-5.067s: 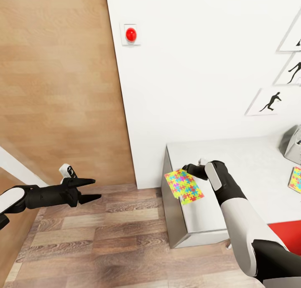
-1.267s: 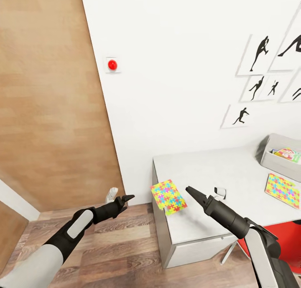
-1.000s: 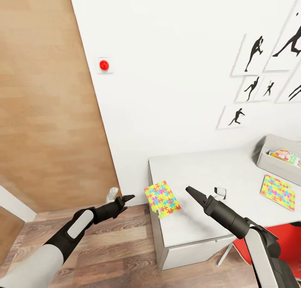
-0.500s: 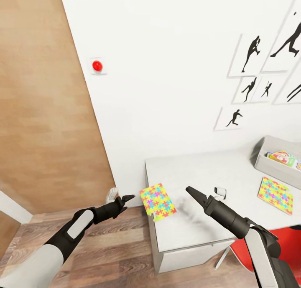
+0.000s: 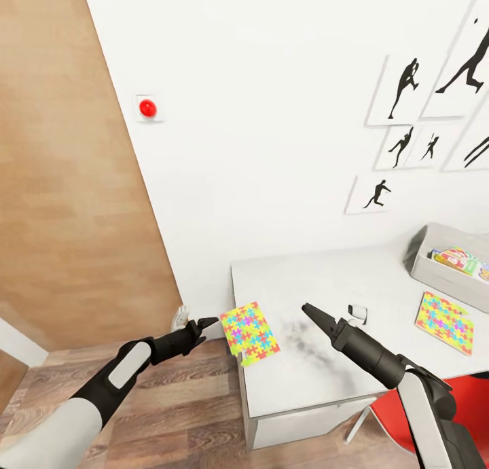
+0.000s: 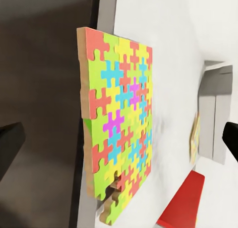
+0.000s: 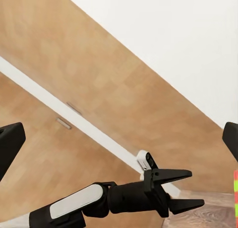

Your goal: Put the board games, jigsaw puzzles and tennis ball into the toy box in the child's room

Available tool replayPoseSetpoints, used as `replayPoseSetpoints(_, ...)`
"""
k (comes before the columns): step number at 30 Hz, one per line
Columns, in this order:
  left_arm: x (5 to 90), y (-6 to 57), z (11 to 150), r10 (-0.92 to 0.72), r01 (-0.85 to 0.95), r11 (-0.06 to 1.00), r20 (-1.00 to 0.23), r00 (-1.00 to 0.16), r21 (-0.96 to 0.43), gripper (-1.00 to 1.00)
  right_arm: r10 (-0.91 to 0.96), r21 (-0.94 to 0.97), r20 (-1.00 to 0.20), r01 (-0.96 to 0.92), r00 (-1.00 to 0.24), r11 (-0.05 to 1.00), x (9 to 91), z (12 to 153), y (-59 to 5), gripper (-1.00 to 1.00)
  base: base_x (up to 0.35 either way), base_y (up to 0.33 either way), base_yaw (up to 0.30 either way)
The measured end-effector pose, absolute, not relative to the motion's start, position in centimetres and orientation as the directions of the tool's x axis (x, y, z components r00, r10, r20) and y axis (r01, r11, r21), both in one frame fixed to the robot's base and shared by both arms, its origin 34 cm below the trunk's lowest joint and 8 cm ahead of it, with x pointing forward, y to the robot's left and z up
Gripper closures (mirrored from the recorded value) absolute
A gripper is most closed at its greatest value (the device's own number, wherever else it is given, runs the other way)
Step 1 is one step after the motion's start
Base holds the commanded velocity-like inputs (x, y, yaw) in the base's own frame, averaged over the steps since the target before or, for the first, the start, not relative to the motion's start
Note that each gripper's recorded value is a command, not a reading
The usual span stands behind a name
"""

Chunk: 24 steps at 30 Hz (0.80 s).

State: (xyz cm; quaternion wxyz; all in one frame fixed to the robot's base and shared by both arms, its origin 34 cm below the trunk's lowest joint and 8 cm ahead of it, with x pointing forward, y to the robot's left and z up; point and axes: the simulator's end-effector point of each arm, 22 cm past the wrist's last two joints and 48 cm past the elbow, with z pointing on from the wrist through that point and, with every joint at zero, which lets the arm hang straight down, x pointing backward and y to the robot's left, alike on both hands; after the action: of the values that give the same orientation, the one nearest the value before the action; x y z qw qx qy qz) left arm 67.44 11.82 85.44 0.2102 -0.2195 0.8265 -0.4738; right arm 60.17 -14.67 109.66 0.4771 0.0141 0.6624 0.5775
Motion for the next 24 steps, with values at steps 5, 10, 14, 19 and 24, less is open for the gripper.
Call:
replayPoseSetpoints(5, 67.46, 11.83, 85.63, -0.562, -0.158, 0.449, -0.141, -0.815, -0.879, -1.0, 0.57, 0.778, -0.616, -0.533, -0.544, 0.332, 60.15, 109.67, -14.61, -1.0, 0.153, 0.102, 0.0)
replayPoseSetpoints(10, 67.51, 11.74, 85.72, -0.562, -0.155, 0.446, -0.141, -0.815, -0.881, -1.0, 0.569, 0.778, -0.616, -0.532, -0.545, 0.332, 60.16, 109.64, -14.58, -1.0, 0.068, 0.042, 0.0)
replayPoseSetpoints(14, 67.51, 11.69, 85.74, -0.562, -0.155, 0.445, -0.14, -0.815, -0.882, -1.0, 0.569, 0.778, -0.616, -0.532, -0.545, 0.333, 60.16, 109.63, -14.59, -1.0, 0.019, 0.012, 0.0)
replayPoseSetpoints(19, 67.53, 11.74, 85.75, -0.564, -0.156, 0.443, -0.139, -0.814, -0.883, -1.0, 0.569, 0.778, -0.616, -0.532, -0.545, 0.333, 60.17, 109.63, -14.58, -1.0, 0.005, 0.003, 0.0)
replayPoseSetpoints(24, 67.54, 11.78, 85.76, -0.564, -0.156, 0.443, -0.139, -0.814, -0.883, -1.0, 0.568, 0.778, -0.616, -0.533, -0.546, 0.332, 60.16, 109.63, -14.54, -1.0, 0.001, 0.0, 0.0)
